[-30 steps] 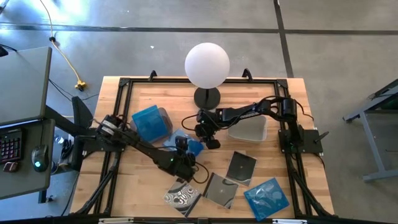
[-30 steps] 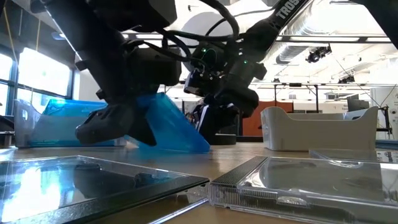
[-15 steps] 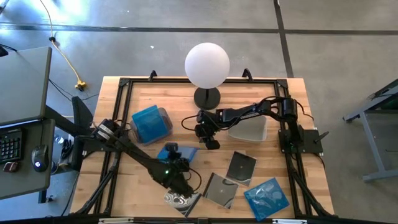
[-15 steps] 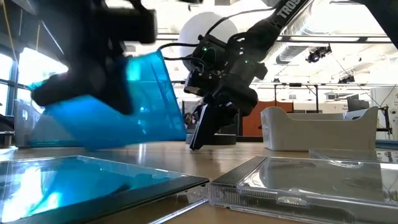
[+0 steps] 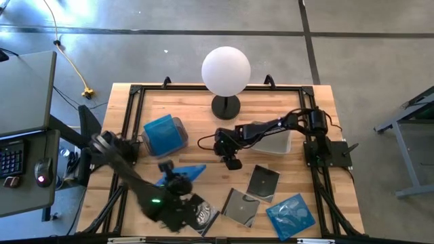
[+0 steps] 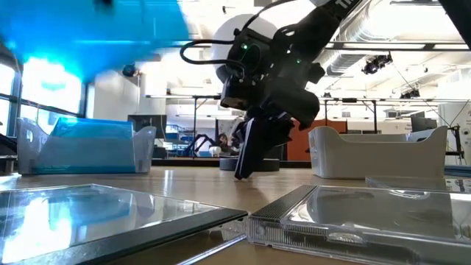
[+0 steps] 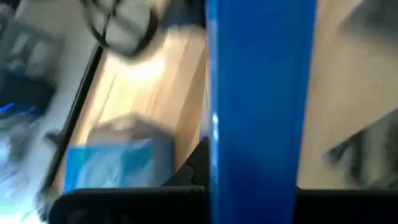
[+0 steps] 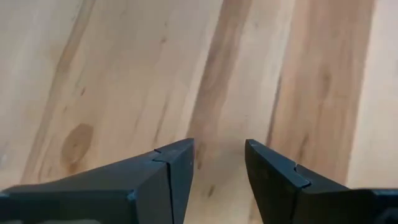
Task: Pick & place jewel cases by type
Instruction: Put the left blue cd case into the black bin
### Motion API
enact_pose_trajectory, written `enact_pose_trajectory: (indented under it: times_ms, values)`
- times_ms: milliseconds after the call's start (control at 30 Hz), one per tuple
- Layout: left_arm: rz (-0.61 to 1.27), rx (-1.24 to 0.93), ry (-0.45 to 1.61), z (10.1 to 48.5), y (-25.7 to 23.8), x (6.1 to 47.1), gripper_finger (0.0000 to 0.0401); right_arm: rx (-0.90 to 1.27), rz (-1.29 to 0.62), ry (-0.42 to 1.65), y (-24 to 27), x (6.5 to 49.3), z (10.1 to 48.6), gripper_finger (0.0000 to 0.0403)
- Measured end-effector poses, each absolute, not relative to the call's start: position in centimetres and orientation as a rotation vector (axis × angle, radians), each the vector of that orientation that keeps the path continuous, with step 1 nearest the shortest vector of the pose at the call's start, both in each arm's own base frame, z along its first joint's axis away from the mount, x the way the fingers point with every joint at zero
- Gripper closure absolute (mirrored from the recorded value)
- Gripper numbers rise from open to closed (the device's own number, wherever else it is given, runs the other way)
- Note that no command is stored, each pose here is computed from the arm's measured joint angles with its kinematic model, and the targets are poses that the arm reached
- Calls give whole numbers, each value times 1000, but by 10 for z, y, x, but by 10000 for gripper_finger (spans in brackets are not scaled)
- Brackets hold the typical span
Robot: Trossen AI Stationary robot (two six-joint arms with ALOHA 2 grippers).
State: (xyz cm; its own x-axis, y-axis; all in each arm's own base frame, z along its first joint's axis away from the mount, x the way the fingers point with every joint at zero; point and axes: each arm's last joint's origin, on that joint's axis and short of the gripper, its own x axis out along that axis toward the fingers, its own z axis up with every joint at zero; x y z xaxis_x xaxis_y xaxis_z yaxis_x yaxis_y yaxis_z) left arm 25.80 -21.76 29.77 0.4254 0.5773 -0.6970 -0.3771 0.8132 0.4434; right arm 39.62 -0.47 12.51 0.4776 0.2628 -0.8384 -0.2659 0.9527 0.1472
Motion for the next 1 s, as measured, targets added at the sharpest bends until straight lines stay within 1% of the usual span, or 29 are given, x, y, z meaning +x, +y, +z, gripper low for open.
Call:
enact_pose_trajectory:
  times_ms: [67, 200, 333, 433, 533, 633, 733, 800, 1000]
  values:
    - [587, 209, 857, 316, -216, 244, 396, -11, 330, 1022, -1, 396, 125, 265]
    - [563, 201, 711, 340, -208, 218, 396, -19, 346, 1014, 6, 397, 126, 265]
    - [542, 254, 580, 354, -188, 185, 396, -24, 362, 1008, 10, 397, 126, 265]
    - [571, 265, 540, 349, -162, 167, 396, -18, 371, 989, 12, 399, 127, 265]
    - [651, 199, 509, 332, -129, 151, 396, -29, 384, 962, 18, 401, 128, 265]
    - [766, 104, 488, 300, -100, 138, 396, -43, 397, 920, 24, 404, 131, 265]
    - [866, -68, 350, 270, -77, 128, 396, -76, 418, 879, 31, 406, 133, 265]
    - [900, -139, 272, 251, -67, 124, 396, -95, 429, 859, 34, 407, 134, 265]
    - [939, -322, 203, 210, -53, 120, 396, -112, 443, 838, 39, 408, 135, 265]
